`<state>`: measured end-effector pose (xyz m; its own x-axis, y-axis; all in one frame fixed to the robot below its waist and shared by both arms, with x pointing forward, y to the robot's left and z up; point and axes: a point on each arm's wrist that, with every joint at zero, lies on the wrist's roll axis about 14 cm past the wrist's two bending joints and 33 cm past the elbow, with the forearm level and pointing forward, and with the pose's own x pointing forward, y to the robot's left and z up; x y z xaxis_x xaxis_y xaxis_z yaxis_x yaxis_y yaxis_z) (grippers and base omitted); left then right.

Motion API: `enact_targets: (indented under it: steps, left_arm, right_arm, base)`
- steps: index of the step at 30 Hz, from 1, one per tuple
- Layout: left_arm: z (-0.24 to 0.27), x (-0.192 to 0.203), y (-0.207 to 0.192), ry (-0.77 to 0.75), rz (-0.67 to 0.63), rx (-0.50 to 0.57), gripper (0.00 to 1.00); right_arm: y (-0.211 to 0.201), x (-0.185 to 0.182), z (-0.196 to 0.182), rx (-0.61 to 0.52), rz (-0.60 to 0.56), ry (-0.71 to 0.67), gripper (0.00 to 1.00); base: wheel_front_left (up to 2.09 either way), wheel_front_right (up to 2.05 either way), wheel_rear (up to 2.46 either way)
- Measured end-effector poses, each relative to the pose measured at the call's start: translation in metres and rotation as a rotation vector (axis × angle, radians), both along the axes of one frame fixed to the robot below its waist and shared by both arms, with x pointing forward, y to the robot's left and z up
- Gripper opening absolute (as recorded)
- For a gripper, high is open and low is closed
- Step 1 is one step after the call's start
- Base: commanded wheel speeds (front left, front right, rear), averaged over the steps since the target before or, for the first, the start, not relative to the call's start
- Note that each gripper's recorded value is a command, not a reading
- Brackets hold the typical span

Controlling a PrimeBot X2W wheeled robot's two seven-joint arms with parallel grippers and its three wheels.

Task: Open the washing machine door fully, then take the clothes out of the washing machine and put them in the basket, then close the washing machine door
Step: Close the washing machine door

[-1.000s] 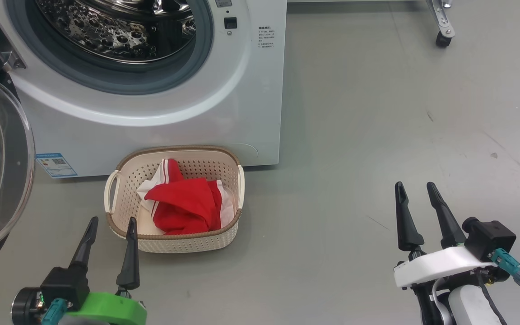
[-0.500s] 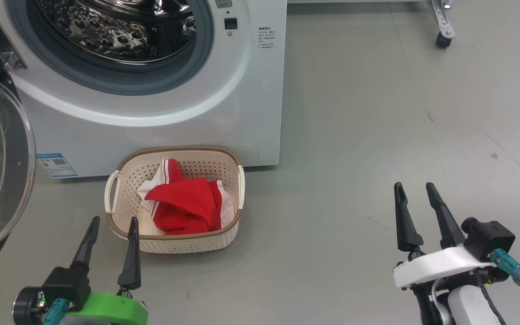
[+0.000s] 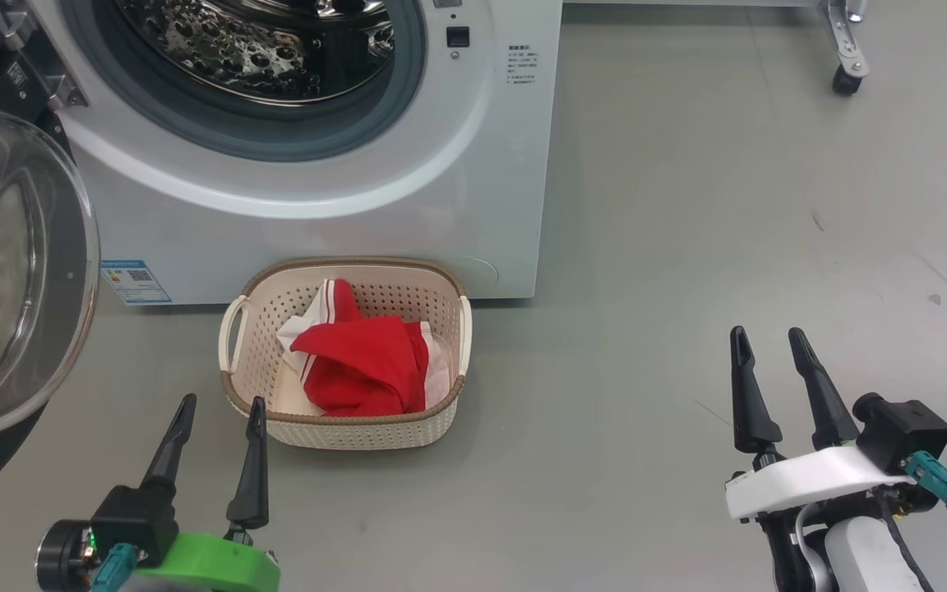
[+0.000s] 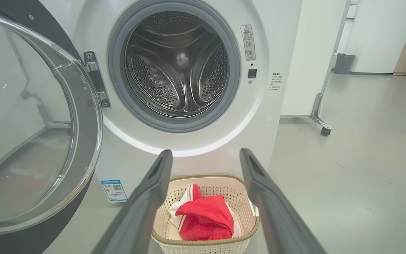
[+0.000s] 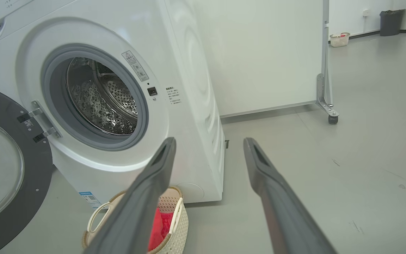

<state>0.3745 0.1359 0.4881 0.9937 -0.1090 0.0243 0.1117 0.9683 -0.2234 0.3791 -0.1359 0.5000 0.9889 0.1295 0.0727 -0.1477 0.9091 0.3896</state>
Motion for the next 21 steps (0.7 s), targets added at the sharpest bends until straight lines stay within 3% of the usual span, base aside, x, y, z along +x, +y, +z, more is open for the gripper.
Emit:
enact_targets:
  steps: [21]
  left_arm:
    - [0.003,-0.047,0.072,0.001,0.245,0.015,1.0]
  right_arm:
    - [0.091,0.012,0.002,0.016,0.267,-0.008,1.0]
  base:
    - [0.0,0.0,0.0]
